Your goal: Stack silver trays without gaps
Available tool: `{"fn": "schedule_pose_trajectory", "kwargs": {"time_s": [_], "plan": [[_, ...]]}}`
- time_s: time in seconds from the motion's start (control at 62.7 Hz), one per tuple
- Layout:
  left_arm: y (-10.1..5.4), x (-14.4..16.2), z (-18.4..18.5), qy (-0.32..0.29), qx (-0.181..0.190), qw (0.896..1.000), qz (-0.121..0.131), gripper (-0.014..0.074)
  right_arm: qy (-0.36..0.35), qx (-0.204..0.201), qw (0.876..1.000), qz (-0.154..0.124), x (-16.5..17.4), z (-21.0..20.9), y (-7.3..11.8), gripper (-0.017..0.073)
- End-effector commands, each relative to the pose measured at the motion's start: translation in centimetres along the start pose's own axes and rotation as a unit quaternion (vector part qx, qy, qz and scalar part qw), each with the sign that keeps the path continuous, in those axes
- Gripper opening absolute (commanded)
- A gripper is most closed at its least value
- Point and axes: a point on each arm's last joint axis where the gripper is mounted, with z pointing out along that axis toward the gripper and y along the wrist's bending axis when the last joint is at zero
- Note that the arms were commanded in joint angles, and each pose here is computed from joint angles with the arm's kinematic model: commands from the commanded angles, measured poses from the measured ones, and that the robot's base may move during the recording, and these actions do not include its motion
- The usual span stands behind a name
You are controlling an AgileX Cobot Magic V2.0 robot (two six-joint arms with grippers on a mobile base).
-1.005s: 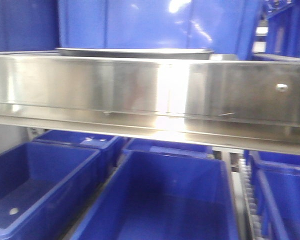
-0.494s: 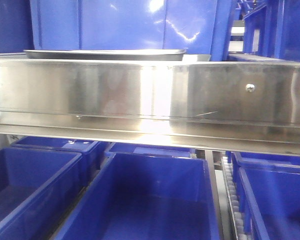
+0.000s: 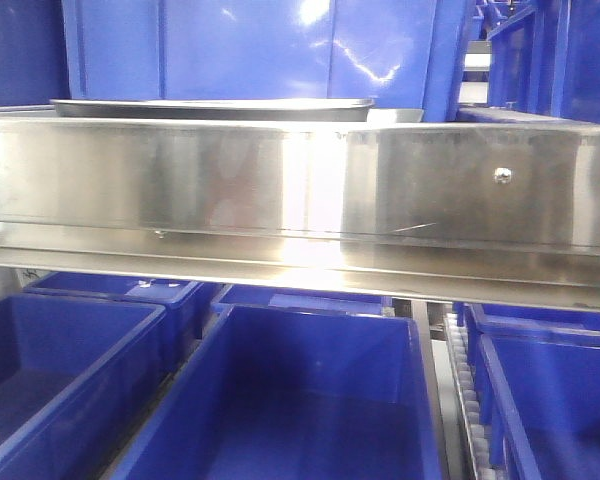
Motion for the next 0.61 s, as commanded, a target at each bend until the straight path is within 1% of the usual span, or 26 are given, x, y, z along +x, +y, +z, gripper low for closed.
{"fn": "schedule_pose_trajectory", "kwargs": {"time_s": [0.0, 0.59], "plan": [[0.02, -0.93, -0.16, -0.048, -0.002, 0.999, 0.001, -0.0048, -0.053, -0.005, 0.999, -0.005, -0.83, -0.19, 0.1, 0.0051], [0.02, -0.93, -0.16, -0.048, -0.002, 0.999, 0.001, -0.0048, -0.053, -0.005, 0.999, -0.005, -0.83, -0.19, 0.1, 0.0051]]}}
